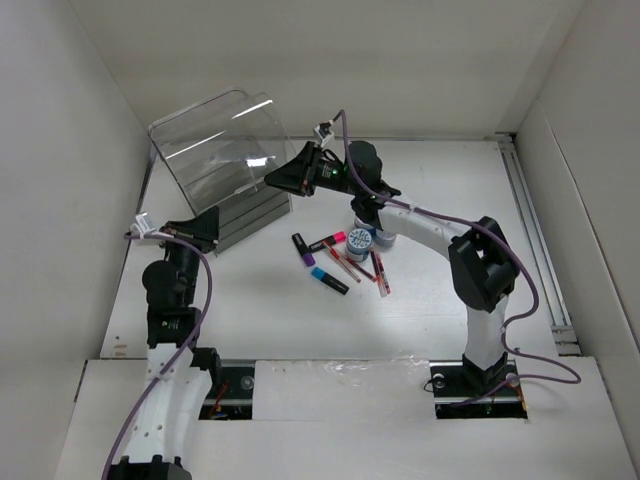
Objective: Sort the stationery into containers
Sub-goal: Open the drawer
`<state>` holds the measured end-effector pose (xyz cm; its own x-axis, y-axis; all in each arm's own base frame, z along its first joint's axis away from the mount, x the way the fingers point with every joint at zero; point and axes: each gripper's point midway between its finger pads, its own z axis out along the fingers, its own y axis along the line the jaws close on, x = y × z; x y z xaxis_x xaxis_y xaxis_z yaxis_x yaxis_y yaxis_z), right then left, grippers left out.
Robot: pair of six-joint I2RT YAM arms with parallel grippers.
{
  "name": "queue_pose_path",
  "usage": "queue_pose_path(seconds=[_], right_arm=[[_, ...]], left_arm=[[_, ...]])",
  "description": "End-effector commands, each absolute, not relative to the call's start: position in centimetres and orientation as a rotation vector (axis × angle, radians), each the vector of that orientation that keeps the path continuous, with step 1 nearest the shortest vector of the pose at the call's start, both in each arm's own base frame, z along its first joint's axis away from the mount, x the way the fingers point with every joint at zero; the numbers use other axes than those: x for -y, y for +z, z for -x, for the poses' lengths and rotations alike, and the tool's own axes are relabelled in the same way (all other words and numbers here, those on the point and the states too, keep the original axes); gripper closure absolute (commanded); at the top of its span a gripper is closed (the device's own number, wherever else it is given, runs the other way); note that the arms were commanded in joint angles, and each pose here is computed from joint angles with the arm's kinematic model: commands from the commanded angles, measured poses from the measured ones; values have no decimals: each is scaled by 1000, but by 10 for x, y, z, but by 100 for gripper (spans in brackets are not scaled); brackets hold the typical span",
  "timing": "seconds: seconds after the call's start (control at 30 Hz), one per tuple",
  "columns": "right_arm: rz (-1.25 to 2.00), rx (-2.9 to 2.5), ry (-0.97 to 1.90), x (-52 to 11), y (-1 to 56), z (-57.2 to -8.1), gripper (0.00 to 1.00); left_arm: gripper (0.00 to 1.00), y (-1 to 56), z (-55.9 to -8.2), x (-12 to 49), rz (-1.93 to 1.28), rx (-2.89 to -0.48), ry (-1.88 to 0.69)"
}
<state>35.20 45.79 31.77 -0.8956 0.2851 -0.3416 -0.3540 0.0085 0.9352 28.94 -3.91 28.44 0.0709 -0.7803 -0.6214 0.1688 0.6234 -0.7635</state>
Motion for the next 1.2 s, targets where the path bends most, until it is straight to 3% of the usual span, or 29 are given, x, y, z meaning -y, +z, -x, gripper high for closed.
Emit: queue_pose_path(seconds=[0.0,0.37,0.53,0.77,1.17], right_arm=[[194,-1658,1997,-448,383,-326,67],[225,-1632,1957,-424,396,-306,46],[228,-1657,1913,-414,389,-297,26],[254,-1657,1879,-398,388,-278,16],[283,-1674,1813,-377,382,-256,14]], left_arm=[[94,339,-281,42,505,-1180,-820],[94,377,-276,39,480,-1106,-812],[93,408,-272,30,472,-1069,-748],[88,434,-290,10,510,-1086,-600],[86,459,-326,-7,508,-1130,-439]])
